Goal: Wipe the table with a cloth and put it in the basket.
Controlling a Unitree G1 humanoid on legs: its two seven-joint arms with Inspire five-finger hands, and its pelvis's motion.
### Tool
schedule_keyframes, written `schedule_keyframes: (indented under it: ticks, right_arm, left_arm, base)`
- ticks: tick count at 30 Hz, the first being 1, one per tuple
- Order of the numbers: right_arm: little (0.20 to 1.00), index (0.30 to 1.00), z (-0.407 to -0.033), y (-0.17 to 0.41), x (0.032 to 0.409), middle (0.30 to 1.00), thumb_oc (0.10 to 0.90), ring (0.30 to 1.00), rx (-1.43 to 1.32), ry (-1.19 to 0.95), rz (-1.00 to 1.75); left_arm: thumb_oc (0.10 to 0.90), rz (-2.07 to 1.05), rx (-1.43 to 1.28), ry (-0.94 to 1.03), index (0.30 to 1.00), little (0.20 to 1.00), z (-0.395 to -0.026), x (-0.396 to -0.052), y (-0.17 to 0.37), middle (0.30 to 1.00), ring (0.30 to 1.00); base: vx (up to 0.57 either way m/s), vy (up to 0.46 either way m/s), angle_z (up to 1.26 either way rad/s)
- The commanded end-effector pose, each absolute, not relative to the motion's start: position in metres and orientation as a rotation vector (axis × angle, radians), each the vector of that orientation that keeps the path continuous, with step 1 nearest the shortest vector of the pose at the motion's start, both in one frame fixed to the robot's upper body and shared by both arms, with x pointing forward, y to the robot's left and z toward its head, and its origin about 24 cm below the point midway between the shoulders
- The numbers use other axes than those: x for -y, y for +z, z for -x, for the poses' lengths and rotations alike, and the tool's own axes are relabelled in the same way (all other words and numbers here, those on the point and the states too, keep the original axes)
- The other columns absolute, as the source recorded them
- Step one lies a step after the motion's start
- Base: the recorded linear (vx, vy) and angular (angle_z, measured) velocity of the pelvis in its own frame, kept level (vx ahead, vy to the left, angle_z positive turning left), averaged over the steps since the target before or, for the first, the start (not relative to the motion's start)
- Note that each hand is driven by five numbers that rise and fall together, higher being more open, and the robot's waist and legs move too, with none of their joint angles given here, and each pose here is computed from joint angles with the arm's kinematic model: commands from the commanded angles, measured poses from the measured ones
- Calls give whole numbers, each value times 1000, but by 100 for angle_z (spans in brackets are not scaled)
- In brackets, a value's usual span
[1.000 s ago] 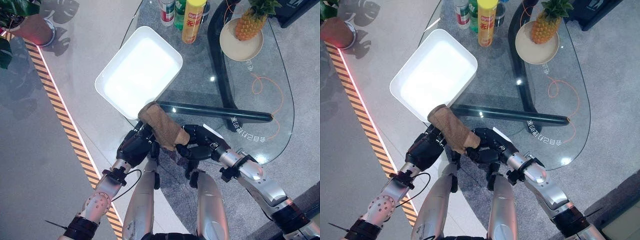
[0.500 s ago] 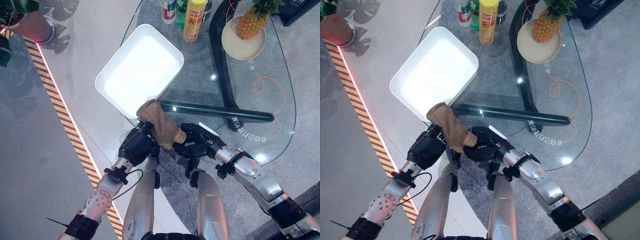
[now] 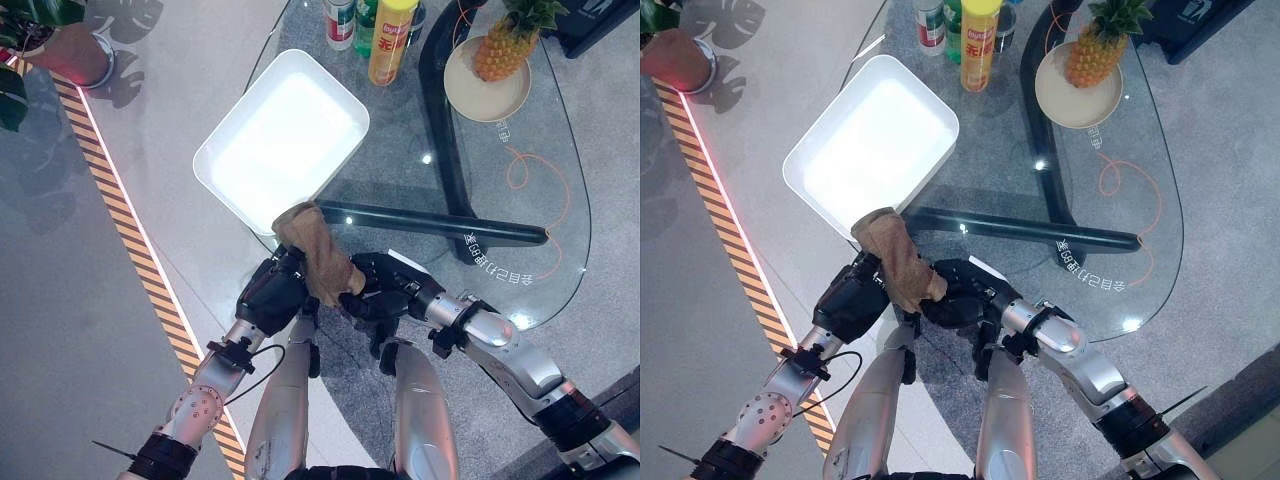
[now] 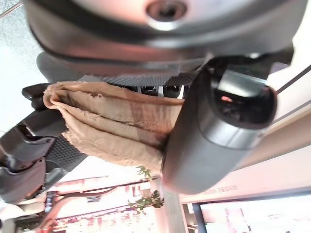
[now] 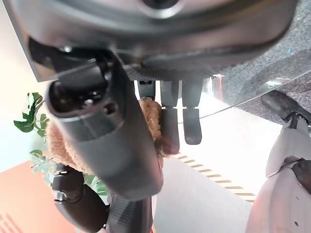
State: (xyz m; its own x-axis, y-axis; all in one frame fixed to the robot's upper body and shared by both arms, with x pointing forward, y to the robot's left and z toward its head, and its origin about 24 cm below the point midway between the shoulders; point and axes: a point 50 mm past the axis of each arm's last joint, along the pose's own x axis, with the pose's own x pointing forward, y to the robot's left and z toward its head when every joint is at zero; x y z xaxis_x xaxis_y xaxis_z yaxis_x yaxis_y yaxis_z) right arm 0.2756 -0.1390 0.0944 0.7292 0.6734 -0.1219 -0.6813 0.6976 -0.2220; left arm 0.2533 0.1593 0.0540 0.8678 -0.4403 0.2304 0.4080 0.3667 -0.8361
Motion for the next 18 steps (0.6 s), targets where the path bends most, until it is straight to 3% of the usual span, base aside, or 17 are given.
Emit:
schedule_keyframes:
  ticks: [1,18]
  right_arm:
    - [200,300,-251,122,83,300,100,300,147,1104,207]
    - [200,300,-255,122,90,300,100,300,166,1029,199]
  left_arm:
    - [100,1124,206,-860,300,200,-254,-129,110,300,300]
    - [100,1128,178,-831,300,200,-254,-126,104,300,300]
  base:
    - [0,0,0]
    - [0,0,0]
